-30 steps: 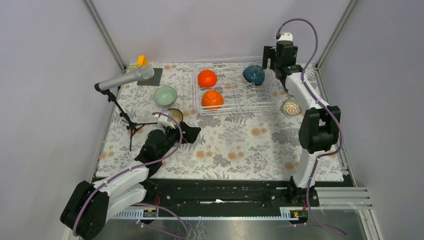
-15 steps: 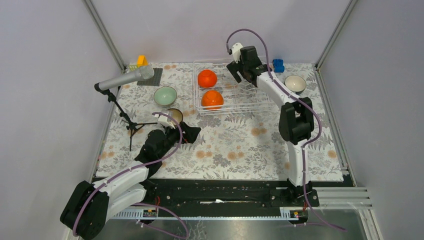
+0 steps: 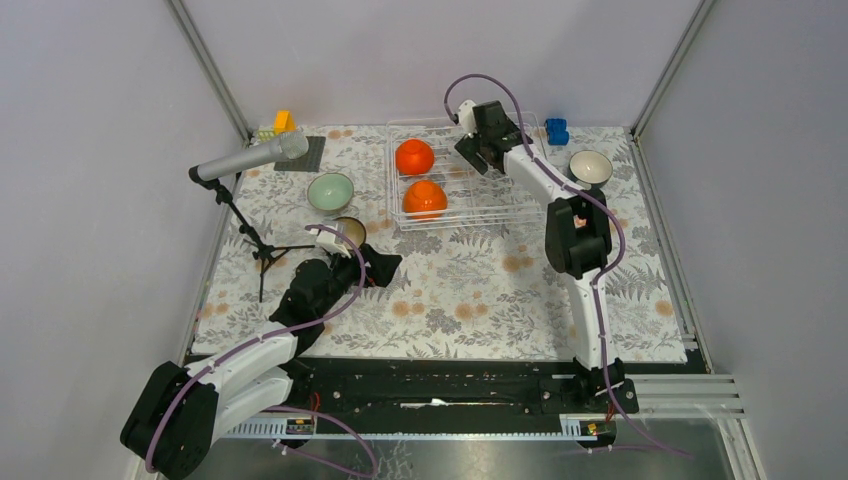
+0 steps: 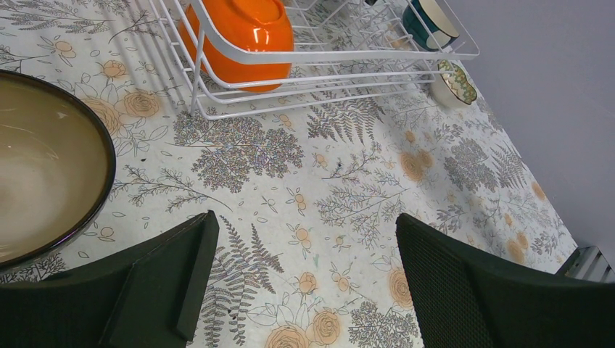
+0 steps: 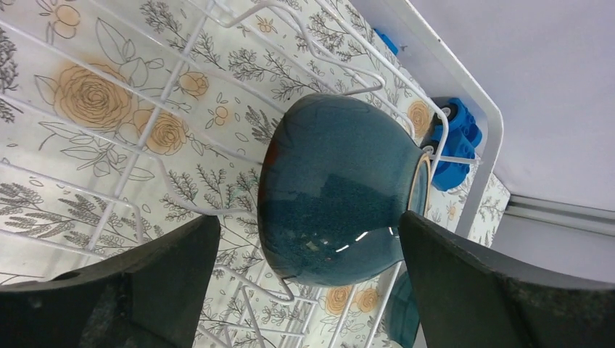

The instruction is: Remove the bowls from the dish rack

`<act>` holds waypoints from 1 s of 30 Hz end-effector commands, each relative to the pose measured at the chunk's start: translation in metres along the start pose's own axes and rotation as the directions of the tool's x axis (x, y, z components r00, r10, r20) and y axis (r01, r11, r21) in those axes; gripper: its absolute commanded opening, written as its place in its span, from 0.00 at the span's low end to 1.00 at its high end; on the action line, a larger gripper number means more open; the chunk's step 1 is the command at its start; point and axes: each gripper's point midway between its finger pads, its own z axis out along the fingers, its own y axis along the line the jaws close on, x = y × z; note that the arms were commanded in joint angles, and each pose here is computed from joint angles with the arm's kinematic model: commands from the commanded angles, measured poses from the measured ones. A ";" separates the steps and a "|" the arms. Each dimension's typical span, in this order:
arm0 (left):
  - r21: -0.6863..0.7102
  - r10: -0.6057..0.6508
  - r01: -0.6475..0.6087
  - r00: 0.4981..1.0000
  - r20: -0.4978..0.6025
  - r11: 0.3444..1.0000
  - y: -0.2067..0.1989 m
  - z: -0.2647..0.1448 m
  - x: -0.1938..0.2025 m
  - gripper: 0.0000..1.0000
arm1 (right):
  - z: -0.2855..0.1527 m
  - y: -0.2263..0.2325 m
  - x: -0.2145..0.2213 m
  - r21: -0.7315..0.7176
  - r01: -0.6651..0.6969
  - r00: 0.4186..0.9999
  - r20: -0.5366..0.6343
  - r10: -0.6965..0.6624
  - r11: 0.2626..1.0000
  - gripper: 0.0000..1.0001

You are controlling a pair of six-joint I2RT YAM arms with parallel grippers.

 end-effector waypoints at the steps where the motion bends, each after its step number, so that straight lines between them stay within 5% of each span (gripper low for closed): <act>1: 0.035 0.020 -0.021 0.999 0.041 0.999 -0.008 0.001 -0.011 0.97 | 0.001 -0.018 -0.002 0.077 0.019 0.999 -0.029 -0.017 0.997 1.00; 14: 0.036 0.020 -0.021 0.999 0.040 0.999 -0.009 0.001 -0.011 0.98 | 0.009 -0.031 0.009 0.185 0.052 0.996 -0.085 -0.037 0.981 1.00; 22: 0.033 0.019 -0.021 0.999 0.036 0.999 -0.008 0.001 -0.010 0.98 | -0.007 -0.036 -0.009 0.183 -0.003 1.000 -0.012 0.005 0.983 0.71; 30: 0.033 0.019 -0.021 0.999 0.038 0.999 -0.008 0.001 -0.011 0.98 | -0.048 -0.078 -0.032 0.340 -0.108 0.992 0.102 0.078 0.934 0.65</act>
